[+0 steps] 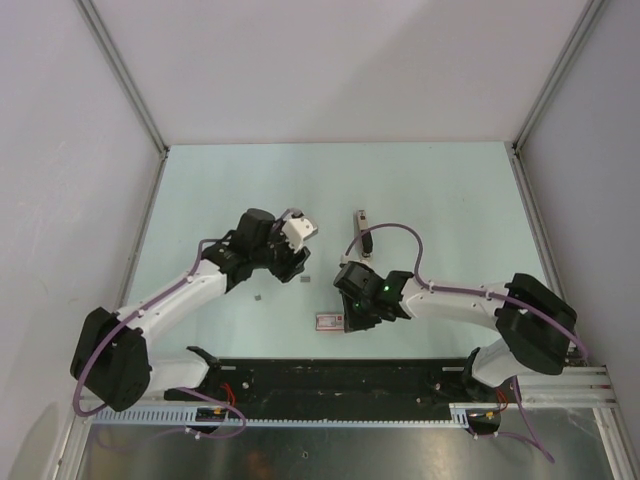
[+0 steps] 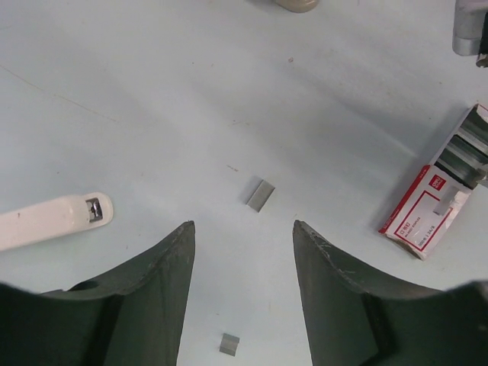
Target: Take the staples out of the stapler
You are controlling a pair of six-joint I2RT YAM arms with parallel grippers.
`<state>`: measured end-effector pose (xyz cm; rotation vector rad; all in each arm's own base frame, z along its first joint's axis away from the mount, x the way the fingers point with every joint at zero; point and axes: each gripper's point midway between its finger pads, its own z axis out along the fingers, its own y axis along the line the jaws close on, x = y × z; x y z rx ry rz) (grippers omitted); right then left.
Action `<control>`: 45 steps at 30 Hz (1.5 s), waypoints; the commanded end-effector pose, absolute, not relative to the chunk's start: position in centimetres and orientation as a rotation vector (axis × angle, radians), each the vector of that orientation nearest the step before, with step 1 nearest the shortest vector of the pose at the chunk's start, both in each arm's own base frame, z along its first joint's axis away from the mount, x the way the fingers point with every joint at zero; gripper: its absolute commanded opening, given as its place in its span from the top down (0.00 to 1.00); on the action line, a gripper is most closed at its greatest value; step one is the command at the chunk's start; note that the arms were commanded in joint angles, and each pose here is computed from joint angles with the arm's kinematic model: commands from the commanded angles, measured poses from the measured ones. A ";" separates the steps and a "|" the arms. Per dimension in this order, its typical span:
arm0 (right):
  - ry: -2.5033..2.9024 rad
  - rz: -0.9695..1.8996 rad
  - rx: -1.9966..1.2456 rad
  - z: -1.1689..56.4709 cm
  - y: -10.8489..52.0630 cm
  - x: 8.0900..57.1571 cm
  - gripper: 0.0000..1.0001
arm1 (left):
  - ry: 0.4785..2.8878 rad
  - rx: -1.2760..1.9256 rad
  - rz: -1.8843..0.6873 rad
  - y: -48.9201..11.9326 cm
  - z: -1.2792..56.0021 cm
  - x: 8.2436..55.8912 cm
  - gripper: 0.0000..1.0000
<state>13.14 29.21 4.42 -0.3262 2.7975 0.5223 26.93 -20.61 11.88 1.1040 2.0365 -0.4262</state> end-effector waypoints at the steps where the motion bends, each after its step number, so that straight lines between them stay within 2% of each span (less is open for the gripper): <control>1: 2.750 0.485 -0.280 5.1 30.3 14.9 1.00 | 2.029 1.062 -0.477 -20.3 12.6 26.9 0.41; 17: 2.751 0.353 -0.287 4.6 28.9 16.2 1.00 | 2.035 1.060 -0.524 -20.2 12.3 26.7 0.40; 45: 2.770 0.370 -0.316 3.5 29.7 16.0 1.00 | 2.040 1.067 -0.539 -20.3 12.1 26.4 0.40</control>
